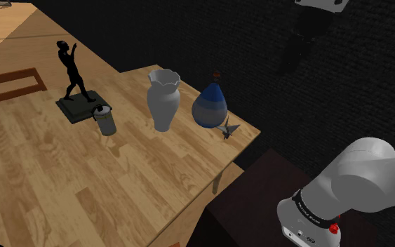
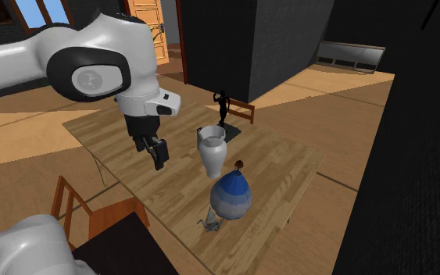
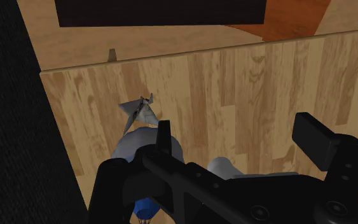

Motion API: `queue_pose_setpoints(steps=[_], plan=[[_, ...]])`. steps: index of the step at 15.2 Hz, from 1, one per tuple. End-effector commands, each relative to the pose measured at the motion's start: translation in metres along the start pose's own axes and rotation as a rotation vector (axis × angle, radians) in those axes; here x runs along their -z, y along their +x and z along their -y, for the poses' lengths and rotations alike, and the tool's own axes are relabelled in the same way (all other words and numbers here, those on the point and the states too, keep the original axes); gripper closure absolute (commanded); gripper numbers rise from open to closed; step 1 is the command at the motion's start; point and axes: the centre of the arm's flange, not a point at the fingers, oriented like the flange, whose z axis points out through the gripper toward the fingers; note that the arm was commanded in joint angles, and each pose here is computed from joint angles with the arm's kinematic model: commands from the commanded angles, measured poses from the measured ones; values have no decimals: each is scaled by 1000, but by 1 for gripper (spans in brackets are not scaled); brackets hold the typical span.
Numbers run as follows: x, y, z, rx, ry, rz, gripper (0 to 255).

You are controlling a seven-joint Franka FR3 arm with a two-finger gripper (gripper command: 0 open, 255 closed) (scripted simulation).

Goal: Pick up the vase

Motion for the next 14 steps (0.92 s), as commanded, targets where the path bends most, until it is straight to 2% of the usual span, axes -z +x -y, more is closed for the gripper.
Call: queue_pose_setpoints(steps=[1, 14], plan=[[0, 0, 0, 0, 0, 0, 0], [-59, 162, 8, 24, 82, 12, 0]])
